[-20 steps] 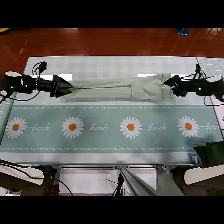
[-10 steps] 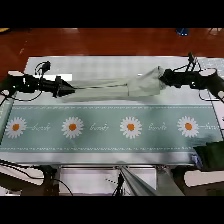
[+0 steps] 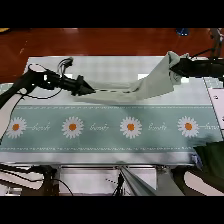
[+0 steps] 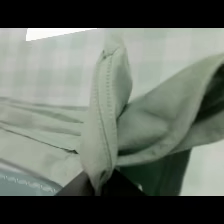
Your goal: Fold the shirts.
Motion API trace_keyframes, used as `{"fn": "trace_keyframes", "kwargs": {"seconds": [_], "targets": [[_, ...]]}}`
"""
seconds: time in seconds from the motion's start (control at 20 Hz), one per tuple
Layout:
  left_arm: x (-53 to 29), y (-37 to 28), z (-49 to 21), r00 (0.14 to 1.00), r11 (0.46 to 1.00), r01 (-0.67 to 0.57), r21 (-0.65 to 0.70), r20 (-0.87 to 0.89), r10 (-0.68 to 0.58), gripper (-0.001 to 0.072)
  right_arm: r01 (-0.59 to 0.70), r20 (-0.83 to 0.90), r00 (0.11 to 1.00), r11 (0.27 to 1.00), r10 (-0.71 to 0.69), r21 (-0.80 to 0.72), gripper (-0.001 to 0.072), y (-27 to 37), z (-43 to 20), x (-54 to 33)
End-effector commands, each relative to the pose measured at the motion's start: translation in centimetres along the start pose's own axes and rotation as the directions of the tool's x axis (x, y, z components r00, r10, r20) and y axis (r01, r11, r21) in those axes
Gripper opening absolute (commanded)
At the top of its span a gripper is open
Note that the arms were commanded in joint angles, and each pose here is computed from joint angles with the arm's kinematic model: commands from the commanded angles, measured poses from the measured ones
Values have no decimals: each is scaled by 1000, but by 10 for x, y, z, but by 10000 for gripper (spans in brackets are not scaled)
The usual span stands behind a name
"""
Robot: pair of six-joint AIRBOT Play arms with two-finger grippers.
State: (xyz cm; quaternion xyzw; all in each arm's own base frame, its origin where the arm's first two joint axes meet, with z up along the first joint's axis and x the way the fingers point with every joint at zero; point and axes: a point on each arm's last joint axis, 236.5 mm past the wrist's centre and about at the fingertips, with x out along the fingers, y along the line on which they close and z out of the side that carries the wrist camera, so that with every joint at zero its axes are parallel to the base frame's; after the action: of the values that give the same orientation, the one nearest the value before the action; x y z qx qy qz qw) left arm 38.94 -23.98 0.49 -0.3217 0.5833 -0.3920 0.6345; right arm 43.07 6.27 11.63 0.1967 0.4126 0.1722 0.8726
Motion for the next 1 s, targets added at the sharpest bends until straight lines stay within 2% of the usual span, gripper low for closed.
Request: {"fn": "trace_keyframes", "kwargs": {"seconds": [0.0,0.25,0.4,0.6,0.95], "targets": [[53,-43,-6,999,998,35,42,8,-36,24,78,-48,996,997,-79,-22,25,7,-20,-40],[128,-74,-38,1000,996,-2,89,-17,3,24,122,-90,988,992,-125,-36,25,18,-42,-76],[170,-92,-65,999,996,22,84,-40,-18,24,141,-94,985,989,-144,-38,25,19,-47,-87],[222,-98,-102,995,998,56,-2,-87,-56,24,132,-147,980,991,-136,-37,25,22,-61,-89],[284,-86,-140,995,986,46,-162,-75,-59,23,131,-96,986,988,-138,-81,25,38,-63,-115]]}}
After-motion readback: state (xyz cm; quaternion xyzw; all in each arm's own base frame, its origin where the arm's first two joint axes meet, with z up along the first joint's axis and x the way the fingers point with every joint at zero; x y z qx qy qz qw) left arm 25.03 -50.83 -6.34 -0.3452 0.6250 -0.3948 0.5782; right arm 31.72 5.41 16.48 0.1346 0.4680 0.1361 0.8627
